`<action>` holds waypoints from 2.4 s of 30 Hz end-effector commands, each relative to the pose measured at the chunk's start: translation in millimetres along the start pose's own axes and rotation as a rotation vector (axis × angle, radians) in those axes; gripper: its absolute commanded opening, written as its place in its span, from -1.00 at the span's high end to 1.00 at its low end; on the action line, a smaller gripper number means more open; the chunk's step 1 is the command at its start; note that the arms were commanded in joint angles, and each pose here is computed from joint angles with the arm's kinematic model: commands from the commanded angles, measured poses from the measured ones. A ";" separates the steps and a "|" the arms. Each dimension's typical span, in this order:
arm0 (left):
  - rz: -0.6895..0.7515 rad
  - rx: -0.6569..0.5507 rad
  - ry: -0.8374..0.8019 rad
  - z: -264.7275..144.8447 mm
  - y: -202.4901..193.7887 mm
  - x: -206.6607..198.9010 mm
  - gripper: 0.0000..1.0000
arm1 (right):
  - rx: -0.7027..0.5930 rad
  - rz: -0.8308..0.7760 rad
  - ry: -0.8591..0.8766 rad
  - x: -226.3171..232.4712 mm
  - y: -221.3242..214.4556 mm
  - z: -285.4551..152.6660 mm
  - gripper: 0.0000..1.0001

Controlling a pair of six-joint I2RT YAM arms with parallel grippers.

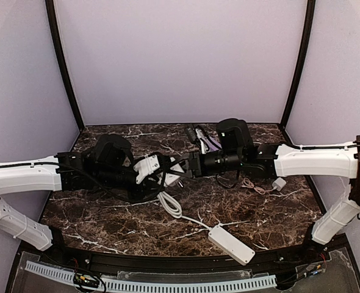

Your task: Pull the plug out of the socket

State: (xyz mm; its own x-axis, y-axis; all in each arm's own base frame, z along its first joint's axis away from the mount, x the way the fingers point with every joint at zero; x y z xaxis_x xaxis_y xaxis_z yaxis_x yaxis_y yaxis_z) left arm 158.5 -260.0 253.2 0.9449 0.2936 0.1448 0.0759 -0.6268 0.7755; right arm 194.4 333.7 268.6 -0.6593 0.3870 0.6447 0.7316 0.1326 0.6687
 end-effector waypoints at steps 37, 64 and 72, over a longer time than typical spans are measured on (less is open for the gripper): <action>-0.009 -0.131 -0.083 -7.9 13.0 -13.1 0.99 | 0.038 -0.159 0.158 14.5 -1.8 -2.1 1.00; -0.009 -0.132 -0.115 -4.8 11.5 -19.8 0.15 | -0.152 0.014 0.071 8.1 22.7 -13.3 1.00; -0.008 -0.120 -0.068 -5.4 10.7 -16.4 -0.48 | -0.113 -0.044 0.196 29.6 32.8 -20.7 1.00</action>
State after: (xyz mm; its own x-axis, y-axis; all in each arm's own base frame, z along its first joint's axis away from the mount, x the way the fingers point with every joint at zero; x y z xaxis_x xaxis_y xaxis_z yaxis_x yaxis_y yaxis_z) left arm 144.7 -267.9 253.9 0.9632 0.2569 0.0796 0.0834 -0.5666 0.8197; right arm 201.2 325.0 273.2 -0.6129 0.3770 0.6944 0.7678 0.0766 0.6361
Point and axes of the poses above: each gripper's point midway between its finger pads, its own z axis out along the fingers, its own x axis along the line the jaws close on, y = z × x, the point moved 10 cm from there along -z, back along the fingers
